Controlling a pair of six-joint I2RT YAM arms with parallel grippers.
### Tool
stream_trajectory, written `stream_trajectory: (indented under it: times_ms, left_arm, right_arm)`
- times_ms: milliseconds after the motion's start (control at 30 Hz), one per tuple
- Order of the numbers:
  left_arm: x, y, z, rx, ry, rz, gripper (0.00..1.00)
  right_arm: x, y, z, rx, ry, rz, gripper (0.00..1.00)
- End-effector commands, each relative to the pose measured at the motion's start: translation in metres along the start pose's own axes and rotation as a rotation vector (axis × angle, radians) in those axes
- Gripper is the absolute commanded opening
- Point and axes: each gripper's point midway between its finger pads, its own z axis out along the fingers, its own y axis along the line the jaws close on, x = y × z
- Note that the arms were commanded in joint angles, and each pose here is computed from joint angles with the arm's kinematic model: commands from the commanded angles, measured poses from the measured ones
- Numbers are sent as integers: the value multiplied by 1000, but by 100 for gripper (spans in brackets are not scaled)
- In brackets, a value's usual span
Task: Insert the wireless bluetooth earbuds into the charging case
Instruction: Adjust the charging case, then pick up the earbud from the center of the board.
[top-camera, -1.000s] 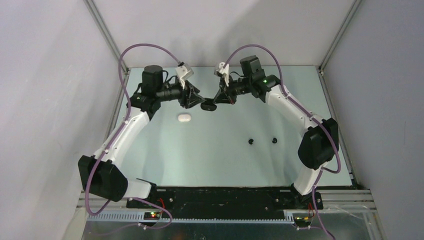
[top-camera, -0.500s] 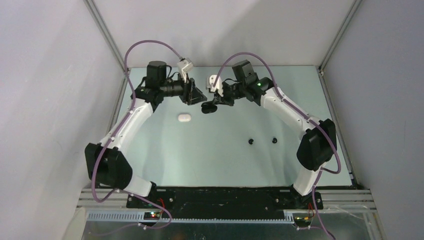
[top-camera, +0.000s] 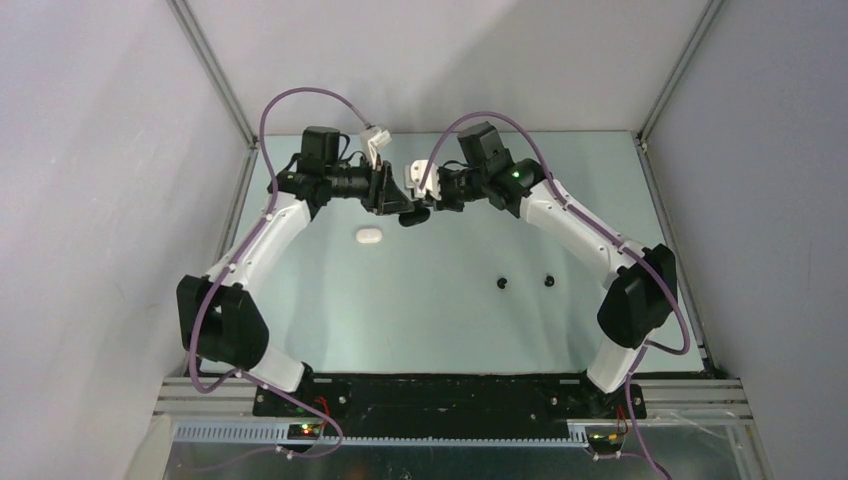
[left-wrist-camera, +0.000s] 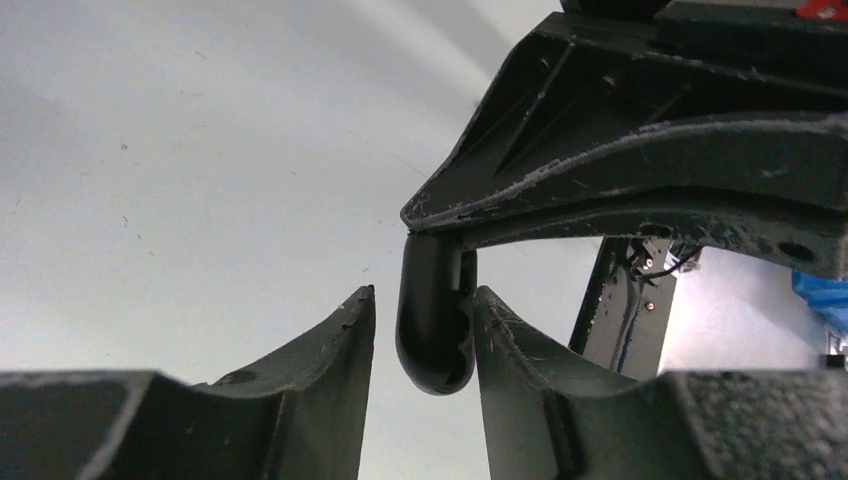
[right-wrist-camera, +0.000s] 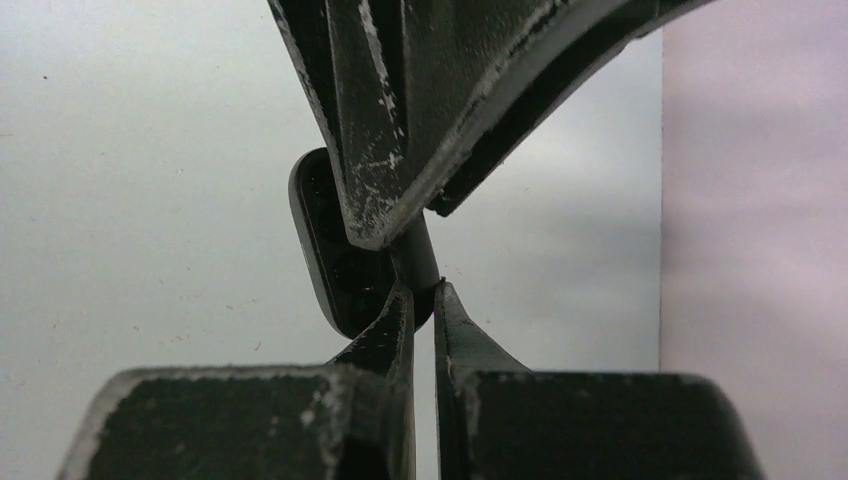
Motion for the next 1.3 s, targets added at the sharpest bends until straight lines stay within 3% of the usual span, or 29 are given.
stream_trajectory:
  times_ms: [0,333,533,967,1167,1267]
  left_arm:
    - [-6,-7,-1,28,-1,16,44]
    - [-10,-2,3,45,11,9,25]
    - [-10,-1,4,53,25,-3,32]
    - [-10,1,5,69,45,-2,37]
    - [-10,0,4,80,44,8,22]
    - [-10,0,5,79,45,1,23]
  right_arm:
    - [-30,-7,-14,47,-40,-80,0]
    - [-33,-7,-9,54,-35,-115,0]
    - [-29,-11,-7,74,-16,-116,0]
    - [-26,-20,-6,111,-2,-102,0]
    - [-27,-18,-5,106,-6,-102,0]
    - [-26,-16,-5,98,-3,-103,0]
